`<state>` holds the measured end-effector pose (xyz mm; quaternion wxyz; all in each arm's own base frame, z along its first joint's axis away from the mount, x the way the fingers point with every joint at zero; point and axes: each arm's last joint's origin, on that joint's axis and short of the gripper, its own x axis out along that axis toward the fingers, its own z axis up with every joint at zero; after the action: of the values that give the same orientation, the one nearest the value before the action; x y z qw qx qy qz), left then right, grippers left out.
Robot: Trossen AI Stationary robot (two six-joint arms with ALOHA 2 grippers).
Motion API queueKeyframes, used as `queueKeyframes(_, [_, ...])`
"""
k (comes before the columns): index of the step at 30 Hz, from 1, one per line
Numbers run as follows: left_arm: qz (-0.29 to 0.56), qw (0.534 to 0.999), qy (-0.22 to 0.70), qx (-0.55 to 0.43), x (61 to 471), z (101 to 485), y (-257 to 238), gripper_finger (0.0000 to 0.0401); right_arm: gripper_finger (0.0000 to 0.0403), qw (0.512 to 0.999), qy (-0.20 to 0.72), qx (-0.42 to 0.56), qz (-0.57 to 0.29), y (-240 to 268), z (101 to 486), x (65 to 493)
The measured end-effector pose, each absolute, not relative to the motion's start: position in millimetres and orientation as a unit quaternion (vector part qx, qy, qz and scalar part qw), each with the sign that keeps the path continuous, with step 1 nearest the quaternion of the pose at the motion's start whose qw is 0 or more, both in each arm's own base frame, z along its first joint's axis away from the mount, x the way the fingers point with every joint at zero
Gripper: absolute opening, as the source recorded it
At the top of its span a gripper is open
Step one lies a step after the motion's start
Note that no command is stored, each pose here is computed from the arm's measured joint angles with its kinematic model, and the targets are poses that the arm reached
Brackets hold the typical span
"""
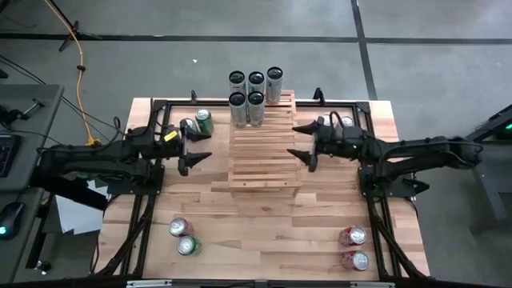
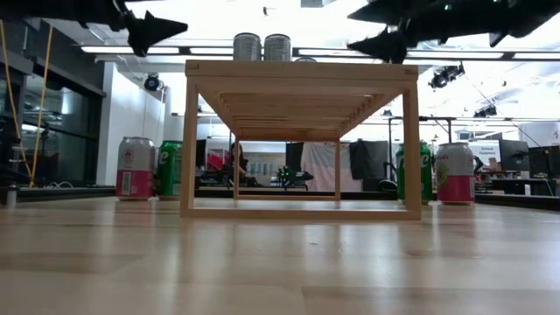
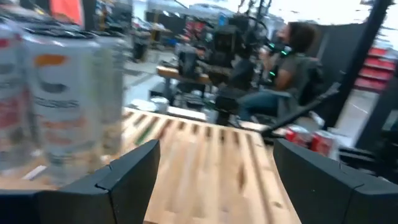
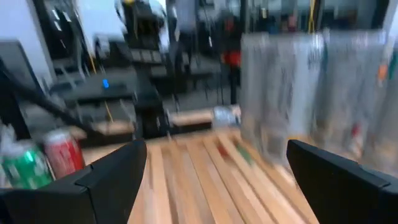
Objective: Place canned beverage on shelf
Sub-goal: Put the left white and pink soda can on the shelf
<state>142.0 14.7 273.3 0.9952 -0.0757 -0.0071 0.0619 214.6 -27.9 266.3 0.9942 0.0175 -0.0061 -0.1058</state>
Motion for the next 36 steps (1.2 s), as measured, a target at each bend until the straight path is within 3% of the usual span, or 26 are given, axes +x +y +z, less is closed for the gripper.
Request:
queueKeyframes(7, [0.029, 0.997, 0.003, -0.068, 142, 274, 3, 0.0305, 0.0374, 0.995, -0.068, -0.002, -0.075, -14, 279, 215])
queueKeyframes(17, [0.056, 0.998, -0.002, -0.032, 142, 275, 2, 0.0305, 0.0374, 0.99, -0.062, 0.001, -0.124, -14, 278, 215])
queueKeyframes(36, [0.057, 0.998, -0.009, 0.011, 142, 277, 2, 0.0305, 0.0374, 0.991, -0.057, 0.004, -0.124, -14, 277, 215])
